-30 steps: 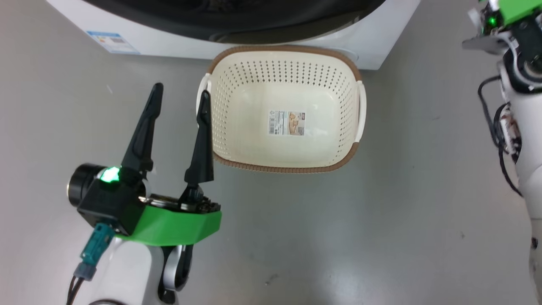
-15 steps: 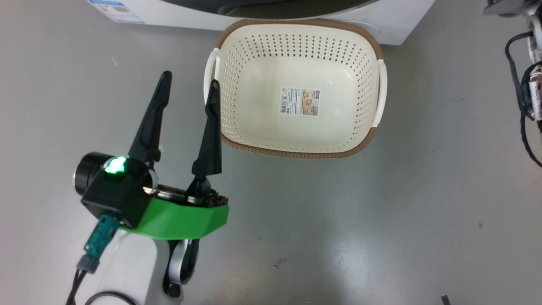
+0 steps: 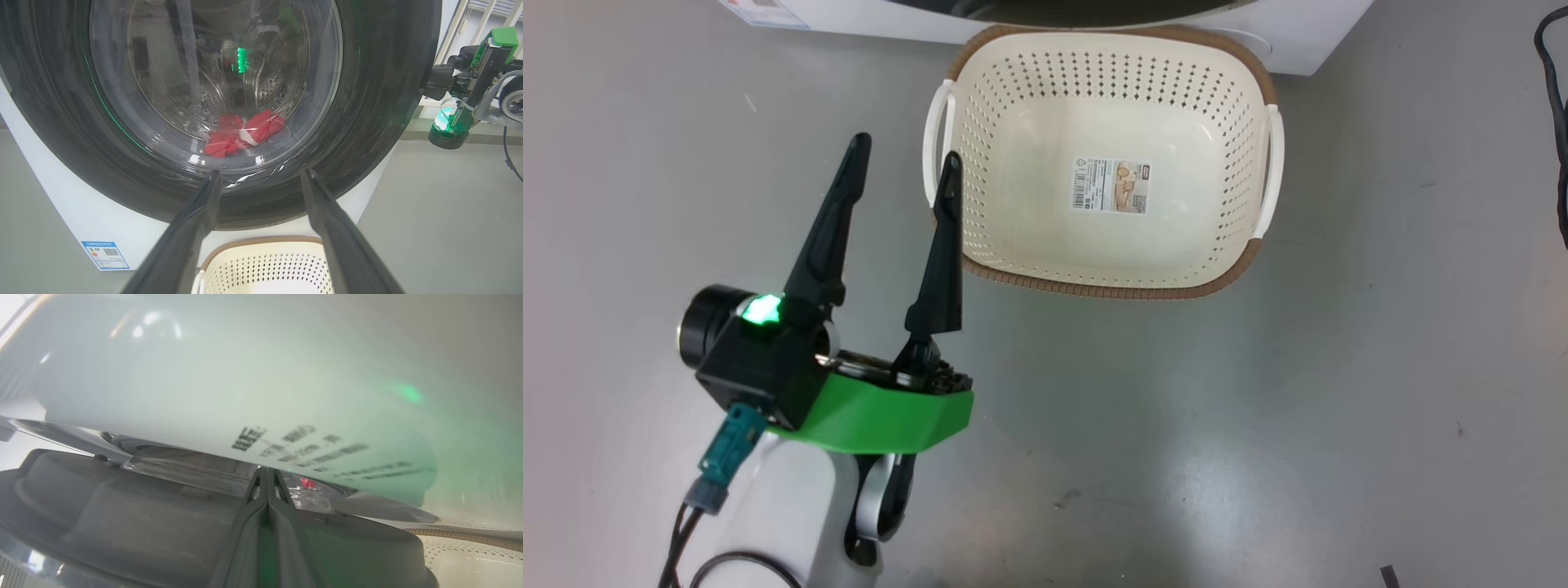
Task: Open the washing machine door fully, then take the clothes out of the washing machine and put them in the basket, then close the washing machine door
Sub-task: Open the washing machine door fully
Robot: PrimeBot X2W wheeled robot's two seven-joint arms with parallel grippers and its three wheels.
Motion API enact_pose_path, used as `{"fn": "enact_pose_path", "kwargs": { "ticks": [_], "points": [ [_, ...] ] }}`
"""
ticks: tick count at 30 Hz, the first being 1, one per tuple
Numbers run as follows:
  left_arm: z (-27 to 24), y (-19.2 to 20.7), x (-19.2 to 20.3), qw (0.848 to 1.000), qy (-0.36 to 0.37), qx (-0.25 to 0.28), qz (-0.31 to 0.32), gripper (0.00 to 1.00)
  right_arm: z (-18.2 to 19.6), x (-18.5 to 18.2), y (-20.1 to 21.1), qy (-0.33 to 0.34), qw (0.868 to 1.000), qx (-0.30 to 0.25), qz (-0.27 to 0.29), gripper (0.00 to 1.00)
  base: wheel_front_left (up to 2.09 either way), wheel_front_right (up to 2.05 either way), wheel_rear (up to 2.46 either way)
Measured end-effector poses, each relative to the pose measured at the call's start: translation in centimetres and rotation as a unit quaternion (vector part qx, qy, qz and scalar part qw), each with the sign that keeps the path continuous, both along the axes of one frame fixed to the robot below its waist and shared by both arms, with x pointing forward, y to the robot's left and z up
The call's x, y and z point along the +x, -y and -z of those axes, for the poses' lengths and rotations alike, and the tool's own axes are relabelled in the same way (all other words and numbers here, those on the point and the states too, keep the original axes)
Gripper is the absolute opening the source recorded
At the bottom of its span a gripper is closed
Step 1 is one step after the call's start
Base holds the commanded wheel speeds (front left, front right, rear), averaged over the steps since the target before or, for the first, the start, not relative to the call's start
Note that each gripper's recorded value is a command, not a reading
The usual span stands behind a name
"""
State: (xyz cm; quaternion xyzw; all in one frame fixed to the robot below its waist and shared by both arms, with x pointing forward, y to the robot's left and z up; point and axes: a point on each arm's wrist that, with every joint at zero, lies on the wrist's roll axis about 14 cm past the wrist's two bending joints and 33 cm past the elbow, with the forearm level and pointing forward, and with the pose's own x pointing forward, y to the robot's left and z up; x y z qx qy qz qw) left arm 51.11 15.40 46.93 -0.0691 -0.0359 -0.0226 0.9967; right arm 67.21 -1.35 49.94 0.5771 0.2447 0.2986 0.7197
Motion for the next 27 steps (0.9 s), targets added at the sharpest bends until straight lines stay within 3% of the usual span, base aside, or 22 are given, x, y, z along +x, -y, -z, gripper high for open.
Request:
{"fn": "enact_pose_path", "kwargs": {
  "ticks": [16,27],
  "points": [
    [-0.4,0.9,0.1,1.0,0.004,-0.003,0.012,1.0,-0.1,-2.2,-0.4,-0.007,0.999,-0.024,-0.039,0.0,0.0,0.0,0.0],
    [-2.9,1.3,-0.6,0.999,0.028,0.002,0.019,1.0,-2.4,-5.9,-2.8,0.001,0.997,-0.003,-0.079,0.0,0.0,0.0,0.0]
  ]
}}
